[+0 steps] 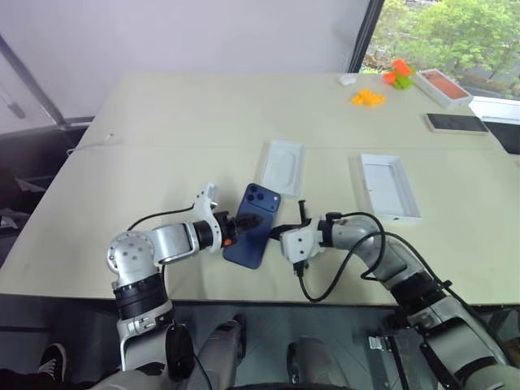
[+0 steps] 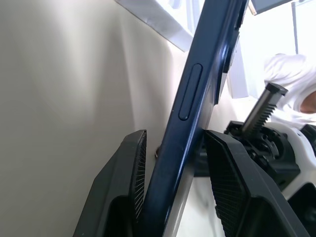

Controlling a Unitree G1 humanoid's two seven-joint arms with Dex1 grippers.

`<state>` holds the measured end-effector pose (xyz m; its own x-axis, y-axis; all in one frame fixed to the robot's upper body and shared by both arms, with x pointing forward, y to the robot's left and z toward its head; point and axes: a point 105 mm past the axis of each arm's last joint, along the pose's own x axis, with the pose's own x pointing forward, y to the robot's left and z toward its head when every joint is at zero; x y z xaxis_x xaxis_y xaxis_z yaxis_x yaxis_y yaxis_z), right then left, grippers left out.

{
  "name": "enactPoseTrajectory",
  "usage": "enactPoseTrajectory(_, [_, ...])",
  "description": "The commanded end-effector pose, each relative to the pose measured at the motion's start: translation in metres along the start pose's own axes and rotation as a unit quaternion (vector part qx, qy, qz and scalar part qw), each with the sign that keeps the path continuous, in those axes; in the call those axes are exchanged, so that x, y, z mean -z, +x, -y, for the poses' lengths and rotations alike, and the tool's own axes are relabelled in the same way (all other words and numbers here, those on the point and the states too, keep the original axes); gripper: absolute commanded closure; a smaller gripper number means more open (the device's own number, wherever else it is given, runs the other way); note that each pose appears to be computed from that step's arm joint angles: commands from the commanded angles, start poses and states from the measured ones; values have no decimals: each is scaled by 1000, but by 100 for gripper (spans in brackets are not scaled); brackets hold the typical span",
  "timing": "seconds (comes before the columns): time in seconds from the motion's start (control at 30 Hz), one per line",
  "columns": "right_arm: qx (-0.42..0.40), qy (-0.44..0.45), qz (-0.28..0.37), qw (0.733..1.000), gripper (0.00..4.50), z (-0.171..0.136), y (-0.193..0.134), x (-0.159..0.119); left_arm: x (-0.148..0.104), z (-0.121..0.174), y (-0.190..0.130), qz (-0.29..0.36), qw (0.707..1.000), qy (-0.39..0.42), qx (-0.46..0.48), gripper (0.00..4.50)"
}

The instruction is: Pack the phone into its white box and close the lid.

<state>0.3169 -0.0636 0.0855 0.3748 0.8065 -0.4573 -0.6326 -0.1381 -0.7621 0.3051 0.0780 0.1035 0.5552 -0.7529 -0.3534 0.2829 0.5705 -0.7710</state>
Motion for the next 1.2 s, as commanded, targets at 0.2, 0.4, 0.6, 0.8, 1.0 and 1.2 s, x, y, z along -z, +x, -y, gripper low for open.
enactPoseTrajectory(0.2, [35, -3, 9, 999, 450, 20, -3, -4, 8, -22, 1, -1, 997, -39, -60, 313])
enactPoseTrajectory(0.4, [42, 12, 10, 999, 450, 22, -3, -4, -3, -31, -2, 45, 993, -82, -76, 313])
enactPoseTrajectory(0.6, [42, 17, 14, 999, 450, 20, -4, -6, -7, -28, -2, 76, 988, -128, -50, 313])
enactPoseTrajectory(0.8, [38, 14, 13, 999, 450, 18, -4, -6, -28, -25, -13, 146, 975, -164, -20, 318])
enactPoseTrajectory(1.0, [36, 14, 13, 999, 450, 16, -3, -6, -36, -11, -19, 160, 976, -148, -5, 383])
enactPoseTrajectory(1.2, [40, 13, 15, 999, 450, 18, -3, -7, -40, -16, -25, 169, 973, -156, -17, 447])
